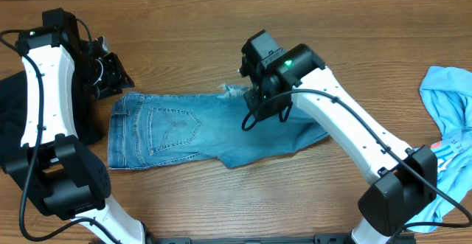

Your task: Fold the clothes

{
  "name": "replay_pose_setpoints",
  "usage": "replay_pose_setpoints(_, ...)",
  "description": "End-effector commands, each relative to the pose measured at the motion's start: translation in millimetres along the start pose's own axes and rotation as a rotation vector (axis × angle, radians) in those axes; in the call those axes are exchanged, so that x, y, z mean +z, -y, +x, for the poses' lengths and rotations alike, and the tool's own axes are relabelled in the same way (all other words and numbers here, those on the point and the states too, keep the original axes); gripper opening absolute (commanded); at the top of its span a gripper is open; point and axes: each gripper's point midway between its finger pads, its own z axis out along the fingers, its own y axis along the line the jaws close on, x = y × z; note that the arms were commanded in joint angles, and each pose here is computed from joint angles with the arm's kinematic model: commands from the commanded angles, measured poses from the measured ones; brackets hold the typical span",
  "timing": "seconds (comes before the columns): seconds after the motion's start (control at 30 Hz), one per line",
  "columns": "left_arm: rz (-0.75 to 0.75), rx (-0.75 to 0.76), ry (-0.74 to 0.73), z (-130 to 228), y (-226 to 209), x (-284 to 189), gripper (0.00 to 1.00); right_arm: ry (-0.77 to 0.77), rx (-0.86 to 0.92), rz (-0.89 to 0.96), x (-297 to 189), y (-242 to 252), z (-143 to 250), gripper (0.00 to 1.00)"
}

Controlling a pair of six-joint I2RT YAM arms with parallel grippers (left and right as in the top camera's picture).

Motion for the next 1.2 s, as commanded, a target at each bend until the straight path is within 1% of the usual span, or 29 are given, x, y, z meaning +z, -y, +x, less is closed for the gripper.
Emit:
replay_pose_setpoints(0.0,0.014,0.022,0.029,-5,2,-9,0.38,-0.004,0.002,-0.005,8,-8,5,0.04)
replay_pose_setpoints(0.1,0.012,0.028,0.027,-4,2,-9,0.38,0.008,0.003,-0.027,10,-12,2,0.05)
replay_pose_setpoints(0.2,0.012,0.028,0.026,-4,2,-9,0.38,0.061,0.030,-0.071,10,-21,-12,0.05)
replay_pose_setpoints(0.3,0.012,0.028,0.026,-4,2,-9,0.38,0.105,0.013,-0.124,9,-41,-22,0.05)
replay_pose_setpoints(0.4,0.012,0.028,0.025,-4,2,-9,0.38,0.061,-0.005,-0.121,21,-48,-12,0.05)
replay_pose_setpoints(0.5,0.012,0.035,0.026,-4,2,-9,0.39,-0.020,0.002,-0.106,44,-43,11,0.05)
replay_pose_setpoints(0.63,0.012,0.035,0.026,-4,2,-9,0.39,-0.069,0.008,-0.151,66,-47,29,0.05)
replay_pose_setpoints(0.7,0.012,0.035,0.026,-4,2,-9,0.39,-0.072,0.008,-0.170,70,-50,31,0.05)
replay_pose_setpoints(0.8,0.012,0.035,0.026,-4,2,-9,0.39,-0.042,0.002,-0.189,70,-53,24,0.06)
replay_pose_setpoints(0.87,0.012,0.035,0.025,-3,2,-9,0.39,-0.033,-0.001,-0.214,69,-58,21,0.14)
replay_pose_setpoints(0.93,0.012,0.034,0.024,-3,2,-9,0.39,-0.029,-0.019,-0.276,67,-69,20,0.16)
replay_pose_setpoints(1.0,0.012,0.034,0.023,-3,2,-9,0.39,-0.008,-0.023,-0.260,66,-66,15,0.28)
replay_pose_setpoints(1.03,0.012,0.034,0.023,-3,2,-9,0.40,0.014,-0.019,-0.213,63,-59,9,0.34)
replay_pose_setpoints(1.1,0.012,0.033,0.022,-3,2,-9,0.41,0.088,0.022,-0.049,44,-31,-10,0.34)
replay_pose_setpoints(1.13,0.011,0.033,0.020,-2,2,-9,0.41,0.125,0.043,0.004,31,-21,-19,0.35)
replay_pose_setpoints(1.17,0.011,0.032,0.017,-2,2,-9,0.41,0.200,0.101,0.093,5,-2,-34,0.35)
